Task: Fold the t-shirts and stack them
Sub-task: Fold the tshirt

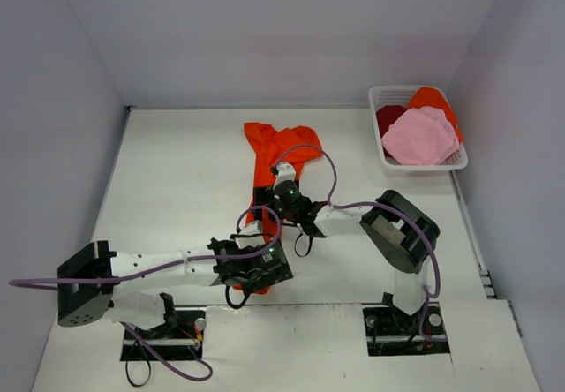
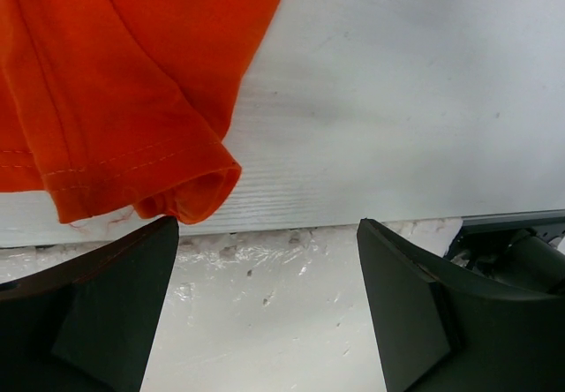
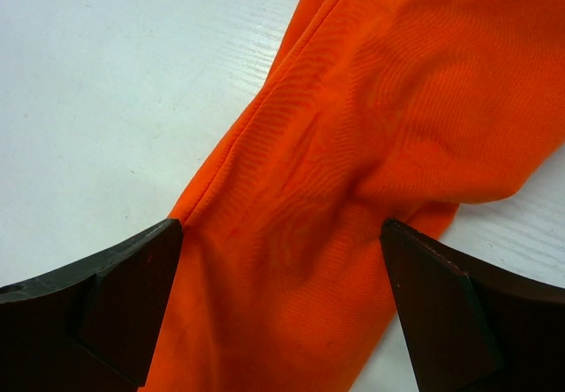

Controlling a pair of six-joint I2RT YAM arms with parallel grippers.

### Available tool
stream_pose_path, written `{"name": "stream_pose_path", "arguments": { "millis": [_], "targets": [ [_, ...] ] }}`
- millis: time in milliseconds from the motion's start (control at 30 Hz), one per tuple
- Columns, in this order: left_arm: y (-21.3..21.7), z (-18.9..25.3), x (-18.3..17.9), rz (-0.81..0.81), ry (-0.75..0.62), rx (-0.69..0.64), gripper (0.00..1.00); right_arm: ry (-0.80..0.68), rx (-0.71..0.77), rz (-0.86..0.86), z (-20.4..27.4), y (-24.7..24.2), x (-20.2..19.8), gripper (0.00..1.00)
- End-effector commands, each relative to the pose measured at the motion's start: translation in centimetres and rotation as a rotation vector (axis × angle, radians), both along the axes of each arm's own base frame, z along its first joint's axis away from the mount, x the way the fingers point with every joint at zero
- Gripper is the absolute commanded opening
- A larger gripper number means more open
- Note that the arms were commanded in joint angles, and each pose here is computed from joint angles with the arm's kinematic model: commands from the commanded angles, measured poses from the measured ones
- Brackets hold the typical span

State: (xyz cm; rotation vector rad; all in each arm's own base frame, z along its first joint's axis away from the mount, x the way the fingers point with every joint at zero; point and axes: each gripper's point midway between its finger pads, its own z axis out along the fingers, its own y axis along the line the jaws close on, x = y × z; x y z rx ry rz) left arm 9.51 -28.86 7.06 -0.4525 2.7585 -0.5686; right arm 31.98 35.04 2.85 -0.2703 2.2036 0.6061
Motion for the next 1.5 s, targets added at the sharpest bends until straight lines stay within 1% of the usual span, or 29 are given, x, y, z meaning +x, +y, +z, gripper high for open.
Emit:
{"name": "stream_pose_path", "arguments": {
  "millis": [0,267,333,467,667,833,967,1067,1100,1267,1467],
  "targets": [
    [0.1,0.5,0.1,0.023,-0.013,-0.021,0.77,0.017,-0.064,-0.014,-1.4,-1.0,-0.5,0.92],
    [3.8,-0.1,-0.7,0.081,-0.002,-0.008,0.77,-0.001,-0.075,-0.018,-0.7,-1.2,-0.2,0.92],
    [4.9,-0.5,-0.9,0.096,-0.002,0.016,0.77,-0.005,-0.075,-0.018,-0.5,-1.3,-0.2,0.93],
    [6.1,-0.8,-1.3,0.109,0.007,0.027,0.77,-0.007,-0.082,-0.023,-0.4,-1.5,-0.3,0.93],
    [6.9,-1.2,-1.6,0.113,0.014,0.038,0.77,-0.004,-0.078,-0.024,-0.2,-1.5,-0.3,0.93],
    [6.2,-0.7,-0.9,0.113,-0.011,0.033,0.77,0.001,-0.081,-0.027,-0.4,-1.7,-0.5,0.93],
    [3.5,2.1,1.0,0.104,-0.080,-0.032,0.77,0.010,-0.096,-0.031,-1.1,-2.1,-0.7,0.93],
    [2.2,3.0,1.7,0.058,-0.116,-0.017,0.77,0.019,-0.106,-0.032,-1.7,-2.3,-0.8,0.93],
    [1.3,3.8,2.0,0.049,-0.122,-0.035,0.77,0.022,-0.109,-0.031,-2.0,-2.2,-0.8,0.93],
    [-1.1,3.8,3.2,0.005,-0.132,-0.040,0.77,0.025,-0.112,-0.033,-2.3,-2.4,-1.0,0.93],
    [-1.7,2.3,4.3,0.006,-0.120,-0.041,0.77,0.015,-0.125,-0.054,-2.0,-3.8,-1.1,0.93]
  ]
}}
